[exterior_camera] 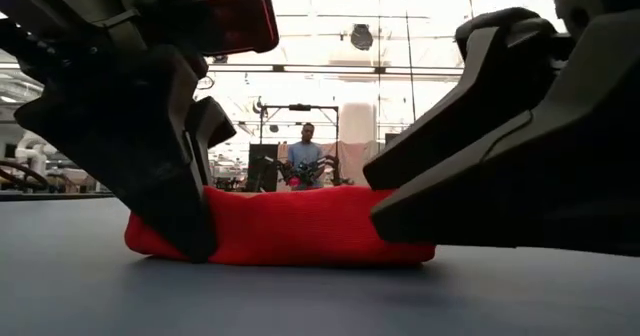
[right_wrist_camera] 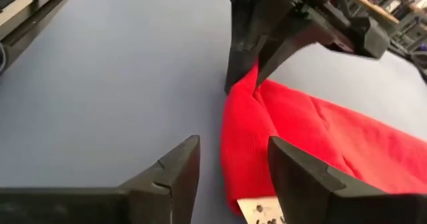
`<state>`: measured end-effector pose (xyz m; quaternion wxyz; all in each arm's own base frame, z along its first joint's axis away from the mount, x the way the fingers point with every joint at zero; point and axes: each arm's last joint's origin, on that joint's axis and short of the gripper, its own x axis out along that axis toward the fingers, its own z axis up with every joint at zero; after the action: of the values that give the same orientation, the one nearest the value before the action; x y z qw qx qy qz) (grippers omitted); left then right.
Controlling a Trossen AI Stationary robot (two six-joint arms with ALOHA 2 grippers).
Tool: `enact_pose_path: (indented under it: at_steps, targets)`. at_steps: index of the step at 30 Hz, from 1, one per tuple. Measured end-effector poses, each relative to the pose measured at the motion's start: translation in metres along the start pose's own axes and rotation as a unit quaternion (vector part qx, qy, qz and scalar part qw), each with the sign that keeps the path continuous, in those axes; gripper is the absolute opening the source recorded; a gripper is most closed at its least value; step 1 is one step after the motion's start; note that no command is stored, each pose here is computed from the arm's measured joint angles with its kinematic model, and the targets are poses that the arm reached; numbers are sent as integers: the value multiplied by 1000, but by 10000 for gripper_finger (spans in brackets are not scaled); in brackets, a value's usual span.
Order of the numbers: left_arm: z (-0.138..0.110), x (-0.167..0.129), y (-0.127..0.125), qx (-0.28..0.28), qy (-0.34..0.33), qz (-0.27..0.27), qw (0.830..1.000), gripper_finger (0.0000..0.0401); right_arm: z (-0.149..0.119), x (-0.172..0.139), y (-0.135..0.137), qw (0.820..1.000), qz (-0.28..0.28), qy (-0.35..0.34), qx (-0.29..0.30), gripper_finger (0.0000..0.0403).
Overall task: Roll towel
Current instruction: Roll the red towel
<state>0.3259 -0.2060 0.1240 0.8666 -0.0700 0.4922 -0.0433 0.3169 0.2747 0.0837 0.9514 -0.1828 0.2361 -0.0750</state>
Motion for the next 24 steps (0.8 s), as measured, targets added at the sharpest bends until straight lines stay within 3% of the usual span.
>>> enact_pose_path:
  at_steps: [5, 12, 21, 24]
  targets:
    - [2, 1, 3, -5, 2, -2, 1000, 27, -1, 2, -2, 1000, -4, 5, -12, 160]
    - [2, 1, 4, -5, 3, -2, 1000, 27, -4, 17, -14, 999, 9, 35, 22, 149]
    - [2, 1, 4, -2, 3, -2, 1000, 27, -9, 31, -27, 994, 18, 74, 81, 169]
    - [1, 1, 3, -2, -1, 5, 1000, 32, -10, 31, -28, 991, 15, 80, 104, 155]
